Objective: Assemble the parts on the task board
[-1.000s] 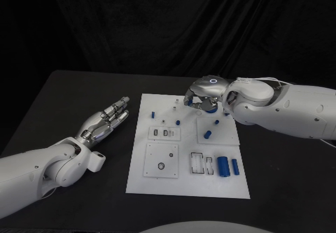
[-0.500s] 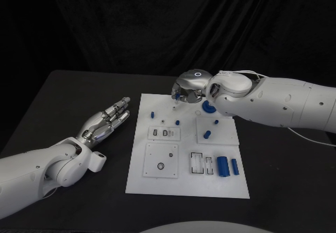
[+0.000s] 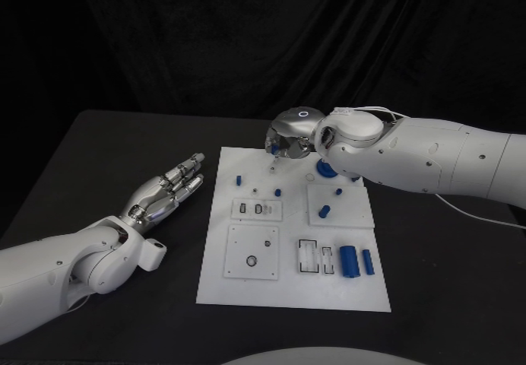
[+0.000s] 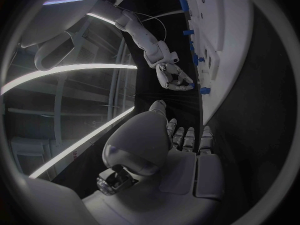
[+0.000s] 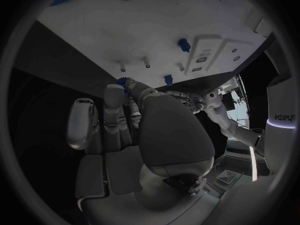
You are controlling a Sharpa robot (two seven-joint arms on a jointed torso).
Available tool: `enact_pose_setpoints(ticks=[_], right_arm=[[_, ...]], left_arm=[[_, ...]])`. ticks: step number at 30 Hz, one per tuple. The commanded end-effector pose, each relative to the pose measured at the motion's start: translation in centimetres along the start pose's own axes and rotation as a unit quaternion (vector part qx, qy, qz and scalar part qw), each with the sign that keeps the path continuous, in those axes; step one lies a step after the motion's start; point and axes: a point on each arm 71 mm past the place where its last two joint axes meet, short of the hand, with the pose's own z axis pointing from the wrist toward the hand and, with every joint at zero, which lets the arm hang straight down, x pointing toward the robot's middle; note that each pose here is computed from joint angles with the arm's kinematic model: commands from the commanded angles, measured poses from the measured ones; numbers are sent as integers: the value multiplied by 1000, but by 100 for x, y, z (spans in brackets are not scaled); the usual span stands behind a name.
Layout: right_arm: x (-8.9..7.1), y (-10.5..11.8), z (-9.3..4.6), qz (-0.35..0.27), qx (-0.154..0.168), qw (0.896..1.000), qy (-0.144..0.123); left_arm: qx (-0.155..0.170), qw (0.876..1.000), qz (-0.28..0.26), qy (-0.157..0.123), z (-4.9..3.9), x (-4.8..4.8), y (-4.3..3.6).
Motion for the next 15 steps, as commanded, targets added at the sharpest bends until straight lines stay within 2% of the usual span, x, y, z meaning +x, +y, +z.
enact_pose_setpoints(ticks=[1, 15], right_arm=[[27, -19, -2, 2, 10, 1000, 12], [50, -51, -51, 9, 16, 1000, 14]], left_arm=[[91, 996, -6, 8, 4, 13, -136], [89, 996, -7, 8, 7, 3, -127]])
